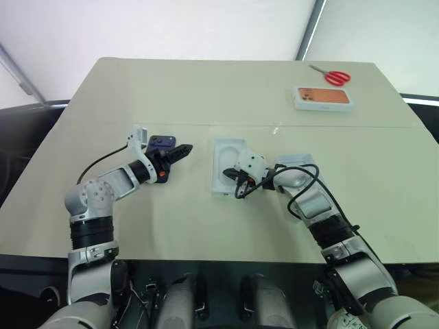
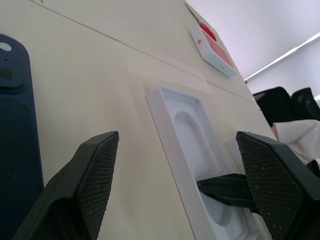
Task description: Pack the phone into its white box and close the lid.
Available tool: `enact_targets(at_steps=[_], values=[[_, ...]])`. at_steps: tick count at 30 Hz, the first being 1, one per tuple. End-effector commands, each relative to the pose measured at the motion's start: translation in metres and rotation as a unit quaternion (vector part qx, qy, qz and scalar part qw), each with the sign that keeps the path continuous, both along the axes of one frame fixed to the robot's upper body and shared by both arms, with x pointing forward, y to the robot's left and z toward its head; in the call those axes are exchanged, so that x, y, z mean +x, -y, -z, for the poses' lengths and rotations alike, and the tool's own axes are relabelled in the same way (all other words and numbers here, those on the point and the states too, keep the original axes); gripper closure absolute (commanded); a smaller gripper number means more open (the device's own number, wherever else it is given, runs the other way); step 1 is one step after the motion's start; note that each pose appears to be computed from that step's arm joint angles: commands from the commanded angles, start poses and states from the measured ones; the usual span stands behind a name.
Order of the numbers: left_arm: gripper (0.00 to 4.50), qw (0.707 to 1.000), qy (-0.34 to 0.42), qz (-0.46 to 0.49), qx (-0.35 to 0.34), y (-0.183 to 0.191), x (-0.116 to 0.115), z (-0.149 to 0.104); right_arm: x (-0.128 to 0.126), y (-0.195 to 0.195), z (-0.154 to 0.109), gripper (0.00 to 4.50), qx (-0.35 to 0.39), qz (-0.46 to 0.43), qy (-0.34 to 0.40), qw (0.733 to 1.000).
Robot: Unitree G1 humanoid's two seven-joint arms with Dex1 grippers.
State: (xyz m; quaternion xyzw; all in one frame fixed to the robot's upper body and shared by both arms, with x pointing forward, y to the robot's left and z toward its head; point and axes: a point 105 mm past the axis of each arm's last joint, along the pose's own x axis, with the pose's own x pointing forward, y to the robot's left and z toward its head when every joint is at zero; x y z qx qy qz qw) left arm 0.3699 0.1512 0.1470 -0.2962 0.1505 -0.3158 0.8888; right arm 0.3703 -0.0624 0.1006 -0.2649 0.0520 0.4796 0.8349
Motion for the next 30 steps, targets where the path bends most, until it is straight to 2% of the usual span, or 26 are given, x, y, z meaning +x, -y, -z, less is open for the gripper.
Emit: enact_targets(at_steps=[1,4,7,12,16,18,21,26,30], values=[[0.53,1.0,0.019,-0.01,-0.009,-0.004,0.003,-0.011,0.011,0.001,-0.014,4.46,0.009,0.02,0.039,0.999],[0.53,1.0,0.002,-0.008,-0.026,-0.007,0.002,-0.012,0.018,-0.001,-0.032,4.46,0.041,0.035,0.063,0.997],[0.53,1.0,-0.005,-0.008,-0.015,-0.015,0.0,-0.012,0.018,-0.004,-0.044,4.46,0.071,0.029,0.069,0.995],[0.53,0.998,-0.001,-0.059,0.023,-0.063,0.005,-0.02,0.013,-0.027,-0.068,4.46,0.117,-0.011,0.065,0.991],[0.53,0.996,-0.005,-0.078,0.048,-0.089,0.008,-0.021,0.017,-0.053,-0.062,4.46,0.083,-0.029,0.061,0.994],[0.53,0.995,-0.013,-0.082,0.057,-0.098,0.009,-0.019,0.019,-0.081,-0.065,4.46,0.08,-0.039,0.065,0.994],[0.53,0.994,-0.03,-0.076,0.079,-0.104,0.009,-0.009,0.016,-0.111,-0.061,4.46,0.081,-0.064,0.023,0.994],[0.53,0.992,-0.042,-0.049,0.105,-0.107,0.008,-0.001,0.02,-0.135,-0.033,4.46,-0.009,-0.051,0.003,0.999],[0.53,0.989,-0.037,-0.049,0.134,-0.113,0.012,0.004,0.02,-0.145,-0.022,4.46,-0.03,-0.044,-0.006,0.999]])
